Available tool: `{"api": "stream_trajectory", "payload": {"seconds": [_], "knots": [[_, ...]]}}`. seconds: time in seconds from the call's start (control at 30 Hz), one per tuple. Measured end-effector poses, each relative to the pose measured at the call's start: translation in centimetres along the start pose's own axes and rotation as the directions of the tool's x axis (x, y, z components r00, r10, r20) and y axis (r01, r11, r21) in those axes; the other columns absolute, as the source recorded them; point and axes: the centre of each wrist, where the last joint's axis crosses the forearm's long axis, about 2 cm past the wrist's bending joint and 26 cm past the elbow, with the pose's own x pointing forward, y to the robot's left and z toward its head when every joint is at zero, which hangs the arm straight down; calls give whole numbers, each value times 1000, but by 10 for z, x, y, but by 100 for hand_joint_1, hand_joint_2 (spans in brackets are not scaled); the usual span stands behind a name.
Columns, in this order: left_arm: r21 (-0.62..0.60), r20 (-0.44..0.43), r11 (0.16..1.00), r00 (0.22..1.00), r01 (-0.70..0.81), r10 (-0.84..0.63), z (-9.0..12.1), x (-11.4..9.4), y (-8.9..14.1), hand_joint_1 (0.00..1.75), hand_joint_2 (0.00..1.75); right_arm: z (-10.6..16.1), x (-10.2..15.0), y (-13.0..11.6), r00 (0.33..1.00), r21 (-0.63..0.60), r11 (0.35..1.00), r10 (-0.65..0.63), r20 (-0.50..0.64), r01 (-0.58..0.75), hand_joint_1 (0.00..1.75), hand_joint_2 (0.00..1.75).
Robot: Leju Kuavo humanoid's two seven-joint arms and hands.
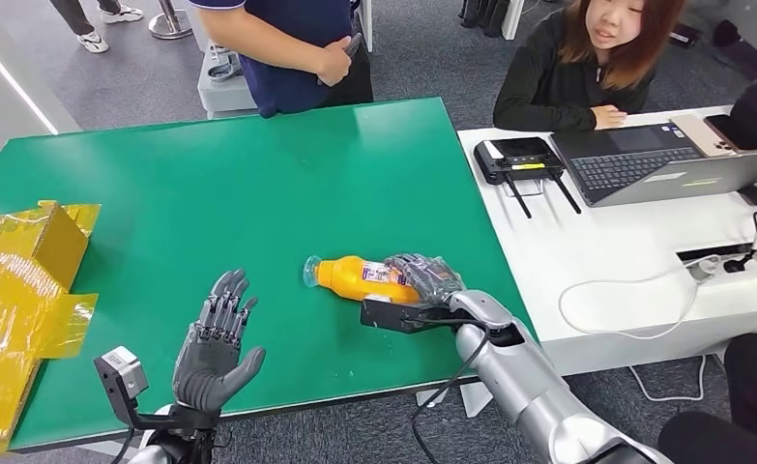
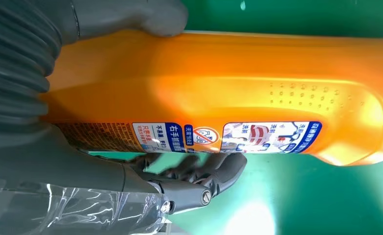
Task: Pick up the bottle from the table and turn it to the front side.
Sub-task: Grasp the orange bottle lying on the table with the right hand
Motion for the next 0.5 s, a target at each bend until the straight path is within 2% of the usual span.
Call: {"api": "stream_trajectory", "payload": {"seconds": [0.23,0.5], "knots": [[-40,-25,995,995,-95,94,-14,-2,9,0,175,-10,-1,-18,1000,13,1000,9,-9,-9,168,175],[-64,-44,987,988,-148,145,-17,-8,13,0,175,-12,-3,-18,1000,9,1000,9,-9,-9,175,175]]}}
